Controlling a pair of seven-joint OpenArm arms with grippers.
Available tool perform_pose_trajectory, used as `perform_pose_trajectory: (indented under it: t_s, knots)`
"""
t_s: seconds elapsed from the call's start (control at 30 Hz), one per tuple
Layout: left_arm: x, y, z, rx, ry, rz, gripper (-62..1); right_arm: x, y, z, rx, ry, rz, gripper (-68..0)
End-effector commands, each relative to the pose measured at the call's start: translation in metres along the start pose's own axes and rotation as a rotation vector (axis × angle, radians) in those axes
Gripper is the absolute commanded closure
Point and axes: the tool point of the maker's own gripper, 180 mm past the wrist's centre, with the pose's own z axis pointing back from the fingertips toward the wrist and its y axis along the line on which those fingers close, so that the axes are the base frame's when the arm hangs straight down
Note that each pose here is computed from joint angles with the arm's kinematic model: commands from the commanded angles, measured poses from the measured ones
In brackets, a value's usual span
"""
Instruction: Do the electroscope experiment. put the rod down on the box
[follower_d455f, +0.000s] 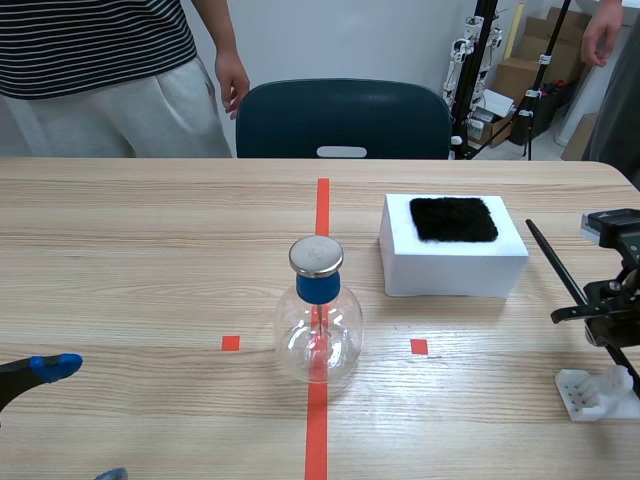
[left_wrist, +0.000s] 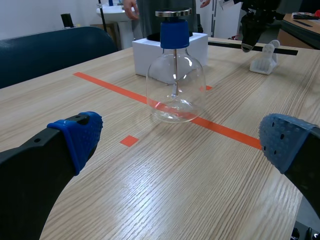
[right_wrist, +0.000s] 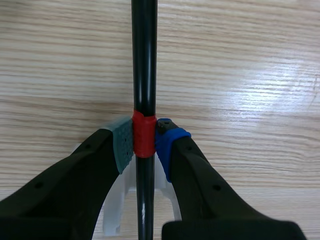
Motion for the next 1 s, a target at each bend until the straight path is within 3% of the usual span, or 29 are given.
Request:
perform_pose_trajectory:
  t_s: [0.0, 0.23, 0.6, 0.97]
  knots:
    - [0.013, 0.004, 0.000, 0.011, -0.058, -0.012, -62.3, 0.010, -0.013, 0.005, -0.027, -0.024, 0.006, -0.2]
    - [0.013, 0.004, 0.000, 0.011, -0.058, -0.012, -62.3, 0.007, -0.006, -0.002, -0.013, -0.019, 0.019, -0.2]
    - [0.013, 0.004, 0.000, 0.011, -0.058, -0.012, -62.3, 0.010, 0.003, -0.002, 0.044, -0.035, -0.016, -0.3]
    - [0.013, 0.004, 0.000, 0.011, -0.058, -0.012, -62.3, 0.010, 0.005, 0.001, 0.085, -0.039, -0.050, -15.2]
